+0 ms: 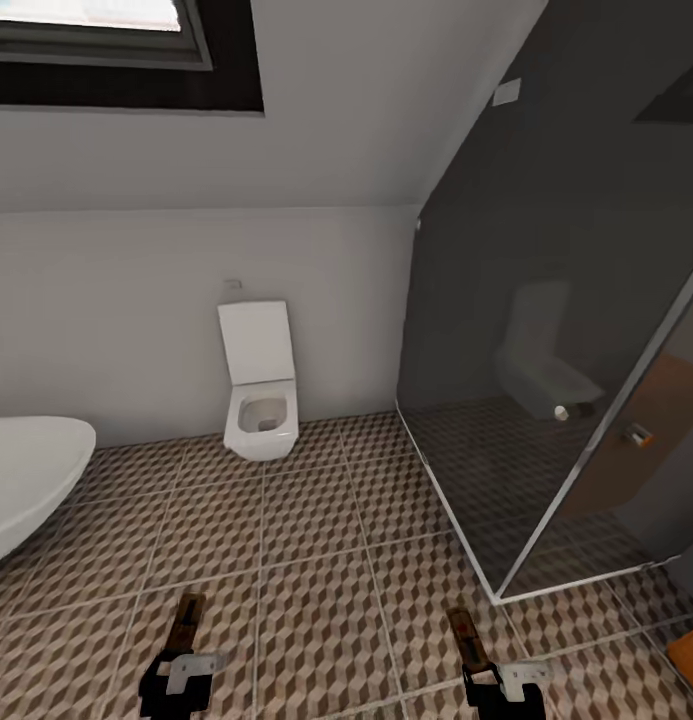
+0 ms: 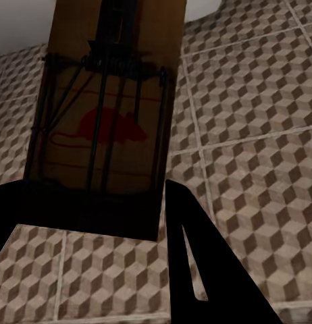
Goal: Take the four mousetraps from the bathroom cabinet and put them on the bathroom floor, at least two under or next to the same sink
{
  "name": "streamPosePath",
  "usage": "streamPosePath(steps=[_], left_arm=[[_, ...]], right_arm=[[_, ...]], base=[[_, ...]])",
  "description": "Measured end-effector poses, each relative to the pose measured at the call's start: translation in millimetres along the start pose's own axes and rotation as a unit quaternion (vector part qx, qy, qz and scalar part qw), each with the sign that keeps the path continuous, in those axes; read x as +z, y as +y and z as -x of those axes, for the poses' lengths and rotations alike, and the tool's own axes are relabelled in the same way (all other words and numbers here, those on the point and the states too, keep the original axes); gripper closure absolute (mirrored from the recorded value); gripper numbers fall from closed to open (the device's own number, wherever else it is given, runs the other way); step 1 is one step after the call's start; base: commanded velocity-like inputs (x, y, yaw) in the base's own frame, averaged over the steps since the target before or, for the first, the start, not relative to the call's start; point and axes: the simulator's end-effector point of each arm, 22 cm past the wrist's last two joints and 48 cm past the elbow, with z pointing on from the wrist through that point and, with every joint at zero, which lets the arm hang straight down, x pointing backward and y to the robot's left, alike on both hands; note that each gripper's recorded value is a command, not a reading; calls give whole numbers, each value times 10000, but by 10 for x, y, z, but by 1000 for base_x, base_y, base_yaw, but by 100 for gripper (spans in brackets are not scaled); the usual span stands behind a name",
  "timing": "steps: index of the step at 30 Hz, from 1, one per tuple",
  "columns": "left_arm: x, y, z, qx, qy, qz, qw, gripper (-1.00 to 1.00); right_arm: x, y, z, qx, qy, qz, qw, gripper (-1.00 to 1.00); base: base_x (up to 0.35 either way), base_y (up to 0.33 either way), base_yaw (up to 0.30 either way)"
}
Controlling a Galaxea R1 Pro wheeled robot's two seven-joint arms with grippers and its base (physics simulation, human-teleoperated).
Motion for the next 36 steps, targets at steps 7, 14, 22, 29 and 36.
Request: streamPosePath(steps=[7, 14, 22, 29, 36], left_arm=[[-1, -1, -2, 2, 1, -2, 10000, 100], [-1, 0, 5, 0, -5, -1, 10000, 100], [-3, 2, 28, -5, -29, 1, 10000, 100], [-5, -5, 49, -14, -49, -3, 10000, 100], [-4, -6, 68, -18, -64, -4, 10000, 100]], right_arm=[[0, 0, 0, 0, 0, 0, 10000, 100], [-1, -1, 8, 1, -8, -1, 10000, 100], [-4, -3, 29, 3, -32, -3, 10000, 100], [-6, -4, 50, 4, -54, -5, 10000, 100], [-8, -6, 69, 5, -74, -6, 10000, 100]], base=[[-161, 208, 250], [-130, 33, 255], [-70, 1, 259], [-4, 0, 259], [0, 0, 260]])
